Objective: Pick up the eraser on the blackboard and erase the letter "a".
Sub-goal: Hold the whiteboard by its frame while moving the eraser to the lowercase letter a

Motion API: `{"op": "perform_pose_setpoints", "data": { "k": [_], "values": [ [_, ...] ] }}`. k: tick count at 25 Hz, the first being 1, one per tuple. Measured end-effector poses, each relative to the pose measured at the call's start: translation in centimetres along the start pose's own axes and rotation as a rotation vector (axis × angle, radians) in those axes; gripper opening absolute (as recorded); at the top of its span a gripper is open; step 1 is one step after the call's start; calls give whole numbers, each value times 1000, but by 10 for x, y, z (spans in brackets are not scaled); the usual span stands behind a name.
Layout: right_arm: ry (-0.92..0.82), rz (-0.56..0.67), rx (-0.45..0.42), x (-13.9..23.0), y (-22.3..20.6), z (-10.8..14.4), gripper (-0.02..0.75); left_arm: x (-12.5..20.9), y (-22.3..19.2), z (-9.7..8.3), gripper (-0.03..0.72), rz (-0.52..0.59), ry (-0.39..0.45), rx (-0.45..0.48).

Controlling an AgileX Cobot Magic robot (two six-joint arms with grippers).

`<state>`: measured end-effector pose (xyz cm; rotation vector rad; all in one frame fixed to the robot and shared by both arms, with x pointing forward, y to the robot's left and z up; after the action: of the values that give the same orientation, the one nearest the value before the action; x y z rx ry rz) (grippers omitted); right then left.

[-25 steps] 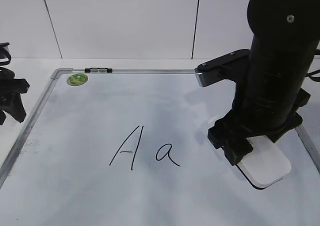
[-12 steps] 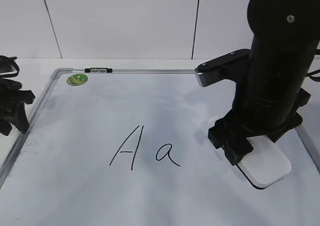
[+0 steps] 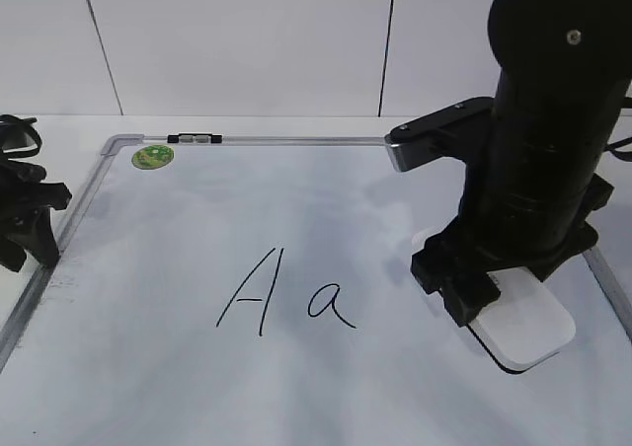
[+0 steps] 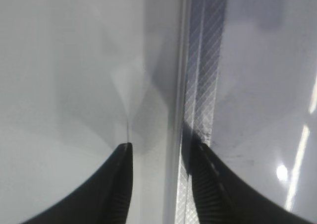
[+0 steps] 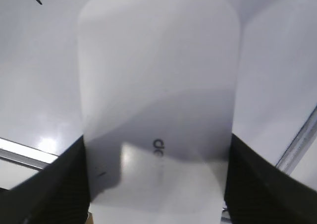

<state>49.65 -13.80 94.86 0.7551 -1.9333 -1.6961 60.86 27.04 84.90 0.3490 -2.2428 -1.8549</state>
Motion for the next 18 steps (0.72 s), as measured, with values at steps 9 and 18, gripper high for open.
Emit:
{"op": "perform_pose_setpoints", "data": {
  "k": [9,18],
  "values": [
    [0,0,0,0,0,0,566,0,-2,-2,190,7,12,12],
    [1,0,3,0,0,0,566,0,-5,-3,185,19,17,16]
  ]
}}
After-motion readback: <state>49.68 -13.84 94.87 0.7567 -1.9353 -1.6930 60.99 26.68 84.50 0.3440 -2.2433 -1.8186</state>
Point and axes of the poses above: a point on each arm's last joint axis where the gripper is mounted, y pointing back along that axis away from the gripper, z along the wrist's bending axis when the last joint is at zero, x = y × z, the point moved 8 cm from there along -y, pointing out along that axis toward the gripper, and after that the axes turned 15 degrees about y, right-handed, at the moved point
